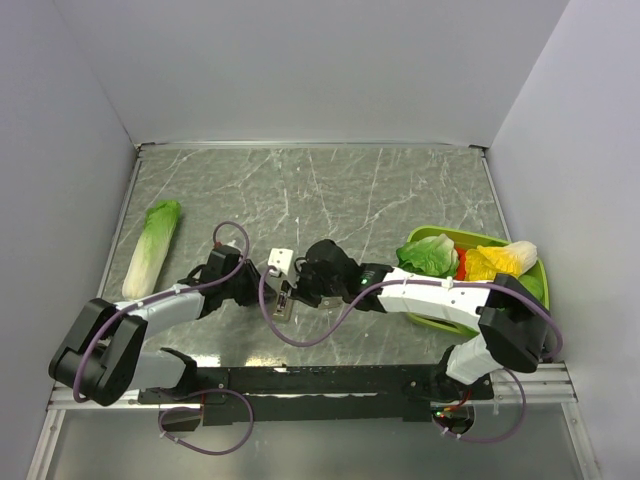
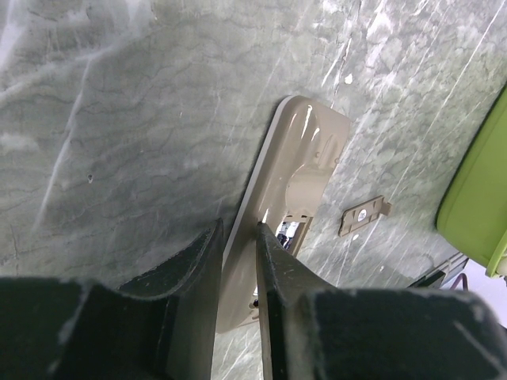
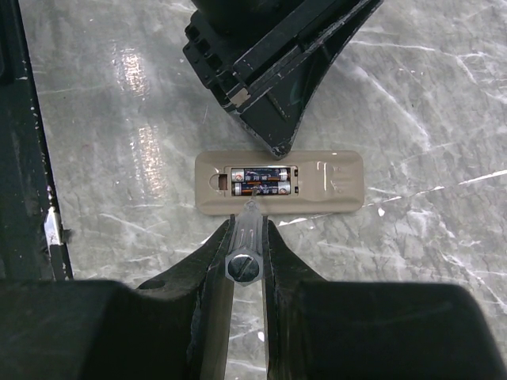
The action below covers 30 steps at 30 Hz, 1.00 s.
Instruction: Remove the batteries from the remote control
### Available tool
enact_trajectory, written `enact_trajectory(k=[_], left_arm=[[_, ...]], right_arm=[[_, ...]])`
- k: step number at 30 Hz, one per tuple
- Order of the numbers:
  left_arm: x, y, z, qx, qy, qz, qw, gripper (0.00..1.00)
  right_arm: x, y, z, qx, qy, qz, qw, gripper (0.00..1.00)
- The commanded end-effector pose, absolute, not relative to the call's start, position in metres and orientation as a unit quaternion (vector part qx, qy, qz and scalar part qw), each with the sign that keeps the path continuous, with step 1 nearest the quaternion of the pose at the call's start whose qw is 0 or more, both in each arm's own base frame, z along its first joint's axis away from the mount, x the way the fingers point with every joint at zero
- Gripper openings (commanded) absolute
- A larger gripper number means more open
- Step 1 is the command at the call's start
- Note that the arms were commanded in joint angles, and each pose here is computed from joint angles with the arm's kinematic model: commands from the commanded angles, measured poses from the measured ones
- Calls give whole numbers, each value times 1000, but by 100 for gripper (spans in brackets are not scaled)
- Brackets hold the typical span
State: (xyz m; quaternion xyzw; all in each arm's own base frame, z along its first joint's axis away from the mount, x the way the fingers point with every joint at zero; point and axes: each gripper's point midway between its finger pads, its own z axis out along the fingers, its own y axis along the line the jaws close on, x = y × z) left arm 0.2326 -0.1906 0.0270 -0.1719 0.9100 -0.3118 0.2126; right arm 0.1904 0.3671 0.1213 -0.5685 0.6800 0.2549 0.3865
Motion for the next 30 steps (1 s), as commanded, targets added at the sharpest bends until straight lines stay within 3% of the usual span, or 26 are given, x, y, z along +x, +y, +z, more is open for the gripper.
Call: enact_trajectory(k=[1, 15, 24, 30], left_arm=[[230, -196, 29, -165, 906, -328, 209, 28], [223, -199, 27, -168, 903, -342, 196, 28], [219, -195, 21, -172, 908, -332, 191, 27], [217, -195, 19, -175, 909, -330, 187, 27]], right_arm=[[195, 376, 128, -565, 678, 249, 399, 0], [188, 382, 108, -580, 683, 220, 386, 0], [185, 373, 112, -539, 670, 249, 445, 0], [176, 373, 96, -546, 665, 265, 435, 0]])
